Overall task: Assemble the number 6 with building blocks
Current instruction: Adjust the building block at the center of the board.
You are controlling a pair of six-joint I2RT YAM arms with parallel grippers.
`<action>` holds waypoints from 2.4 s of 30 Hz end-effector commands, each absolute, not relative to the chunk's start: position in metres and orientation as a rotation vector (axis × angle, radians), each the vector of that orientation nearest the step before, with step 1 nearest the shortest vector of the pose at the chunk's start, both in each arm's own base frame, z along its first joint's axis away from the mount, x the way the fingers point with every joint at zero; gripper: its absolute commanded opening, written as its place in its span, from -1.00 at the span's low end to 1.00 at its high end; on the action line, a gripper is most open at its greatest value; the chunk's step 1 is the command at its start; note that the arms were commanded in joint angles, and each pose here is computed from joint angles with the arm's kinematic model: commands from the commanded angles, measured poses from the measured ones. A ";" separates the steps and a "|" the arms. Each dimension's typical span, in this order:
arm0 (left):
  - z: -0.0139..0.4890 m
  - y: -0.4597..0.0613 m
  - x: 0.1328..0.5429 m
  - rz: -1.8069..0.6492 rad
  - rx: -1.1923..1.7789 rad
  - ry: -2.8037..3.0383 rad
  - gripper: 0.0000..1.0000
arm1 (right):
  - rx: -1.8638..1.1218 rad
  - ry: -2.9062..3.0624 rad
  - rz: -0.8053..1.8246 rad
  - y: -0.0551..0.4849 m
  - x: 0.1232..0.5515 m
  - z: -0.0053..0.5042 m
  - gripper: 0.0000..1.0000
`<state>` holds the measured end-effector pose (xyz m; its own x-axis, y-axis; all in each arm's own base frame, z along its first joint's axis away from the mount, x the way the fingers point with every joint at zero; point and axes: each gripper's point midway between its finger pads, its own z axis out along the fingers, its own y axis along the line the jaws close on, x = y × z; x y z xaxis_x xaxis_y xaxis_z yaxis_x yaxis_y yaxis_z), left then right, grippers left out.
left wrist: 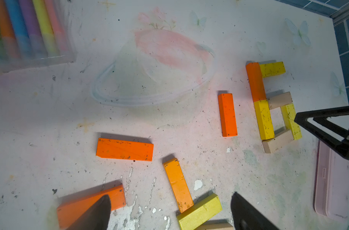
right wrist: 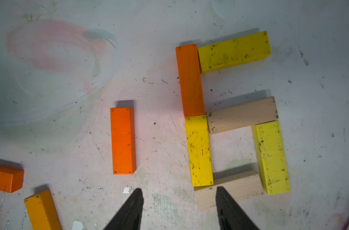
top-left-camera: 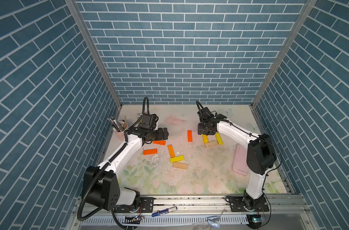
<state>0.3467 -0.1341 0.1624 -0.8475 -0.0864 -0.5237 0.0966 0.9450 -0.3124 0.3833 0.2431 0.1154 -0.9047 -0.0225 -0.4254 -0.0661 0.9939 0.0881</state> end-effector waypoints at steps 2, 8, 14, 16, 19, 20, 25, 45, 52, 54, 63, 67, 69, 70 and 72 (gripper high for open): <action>0.165 -0.135 0.350 -0.430 0.010 2.549 0.89 | -0.079 2.784 0.067 0.224 0.358 0.097 0.09; 0.162 -0.136 0.352 -0.434 0.012 2.557 0.89 | -0.049 2.859 0.128 0.218 0.323 0.075 -0.21; 0.161 -0.138 0.353 -0.450 0.015 2.562 0.89 | -0.034 2.905 0.154 0.217 0.299 0.055 -0.31; 0.161 -0.138 0.353 -0.454 0.014 2.561 0.89 | -0.028 2.915 0.157 0.218 0.297 0.050 -0.37; 0.161 -0.140 0.354 -0.460 0.017 2.562 0.89 | -0.030 2.919 0.182 0.223 0.297 0.044 -0.40; 0.160 -0.140 0.354 -0.462 0.017 2.563 0.89 | -0.030 2.921 0.185 0.224 0.297 0.043 -0.40; 0.161 -0.141 0.354 -0.470 0.019 2.562 0.89 | -0.030 2.930 0.183 0.229 0.300 0.034 -0.40; 0.159 -0.145 0.354 -0.496 0.029 2.567 0.89 | -0.033 2.944 0.134 0.229 0.305 0.016 -0.39; 0.160 -0.145 0.354 -0.500 0.030 2.565 0.89 | -0.038 2.938 0.127 0.230 0.309 0.017 -0.38; 0.160 -0.145 0.354 -0.500 0.030 2.564 0.89 | -0.038 2.939 0.123 0.230 0.309 0.017 -0.38; 0.159 -0.145 0.354 -0.502 0.033 2.565 0.89 | -0.061 2.935 0.104 0.228 0.311 0.016 -0.38; 0.159 -0.146 0.354 -0.503 0.033 2.566 0.89 | -0.070 2.934 0.098 0.229 0.313 0.016 -0.38; 0.159 -0.146 0.354 -0.503 0.033 2.566 0.89 | -0.072 2.933 0.093 0.229 0.314 0.016 -0.38; 0.158 -0.146 0.354 -0.502 0.035 2.568 0.89 | -0.072 2.933 0.093 0.229 0.314 0.016 -0.38; 0.158 -0.146 0.354 -0.503 0.033 2.569 0.89 | -0.072 2.933 0.093 0.229 0.314 0.016 -0.38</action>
